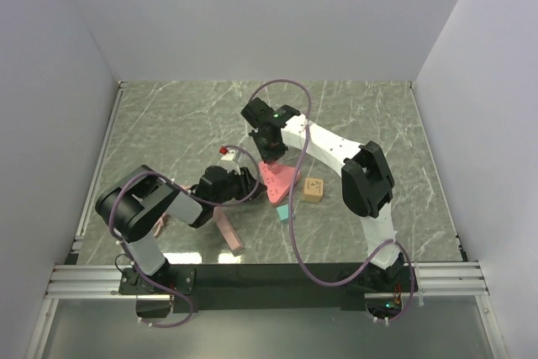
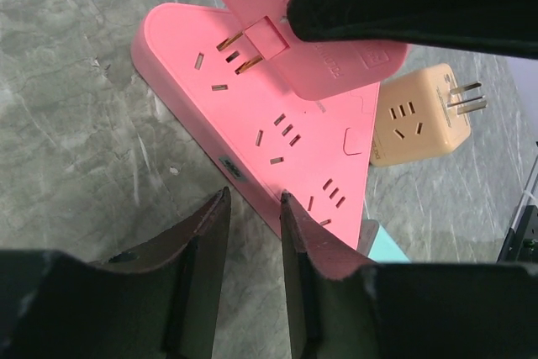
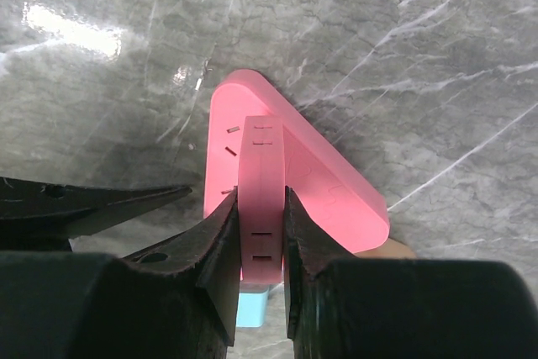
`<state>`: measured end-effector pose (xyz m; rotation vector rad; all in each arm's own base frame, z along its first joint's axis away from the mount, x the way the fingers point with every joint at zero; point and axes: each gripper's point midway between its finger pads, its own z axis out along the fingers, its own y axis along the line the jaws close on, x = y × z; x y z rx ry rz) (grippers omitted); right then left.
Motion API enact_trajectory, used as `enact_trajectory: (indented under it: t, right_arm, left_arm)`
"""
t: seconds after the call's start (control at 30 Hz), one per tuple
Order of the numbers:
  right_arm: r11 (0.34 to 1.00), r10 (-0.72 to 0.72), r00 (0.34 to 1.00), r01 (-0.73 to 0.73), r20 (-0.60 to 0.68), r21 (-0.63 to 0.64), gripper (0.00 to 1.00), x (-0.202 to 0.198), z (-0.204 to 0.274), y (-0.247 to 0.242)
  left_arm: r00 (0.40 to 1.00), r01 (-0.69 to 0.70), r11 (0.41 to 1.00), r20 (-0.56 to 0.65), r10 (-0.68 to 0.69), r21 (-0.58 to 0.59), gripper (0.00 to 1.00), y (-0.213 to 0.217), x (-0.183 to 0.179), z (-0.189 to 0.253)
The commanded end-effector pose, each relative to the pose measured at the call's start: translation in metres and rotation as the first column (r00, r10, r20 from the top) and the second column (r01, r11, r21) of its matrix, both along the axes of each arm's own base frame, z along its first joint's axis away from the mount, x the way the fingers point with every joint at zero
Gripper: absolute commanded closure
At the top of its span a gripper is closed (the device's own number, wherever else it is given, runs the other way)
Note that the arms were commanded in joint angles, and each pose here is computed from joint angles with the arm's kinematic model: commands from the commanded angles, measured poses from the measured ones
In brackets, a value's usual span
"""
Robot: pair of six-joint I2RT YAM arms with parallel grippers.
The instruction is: Insert the plug
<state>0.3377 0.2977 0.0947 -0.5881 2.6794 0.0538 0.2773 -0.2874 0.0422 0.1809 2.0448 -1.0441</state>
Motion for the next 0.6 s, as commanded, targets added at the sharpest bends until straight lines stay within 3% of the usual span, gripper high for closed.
enact_trajectory:
  t: [0.0, 0.57]
  right_arm:
    - [1.000, 0.002, 0.999, -0.002, 0.037, -0.017, 1.00, 0.009, 0.013, -0.001]
    - [0.996, -0.022, 0.999, 0.024, 0.024, -0.089, 1.00, 0.011, 0.003, -0.008]
  left_arm:
    - [0.999, 0.022, 0.998, 0.031, -0.021, -0.054, 0.64, -0.008, 0.001, 0.013]
    - [0.998, 0.055, 0.994, 0.048, -0.050, -0.091, 0.66, -0.017, 0.001, 0.018]
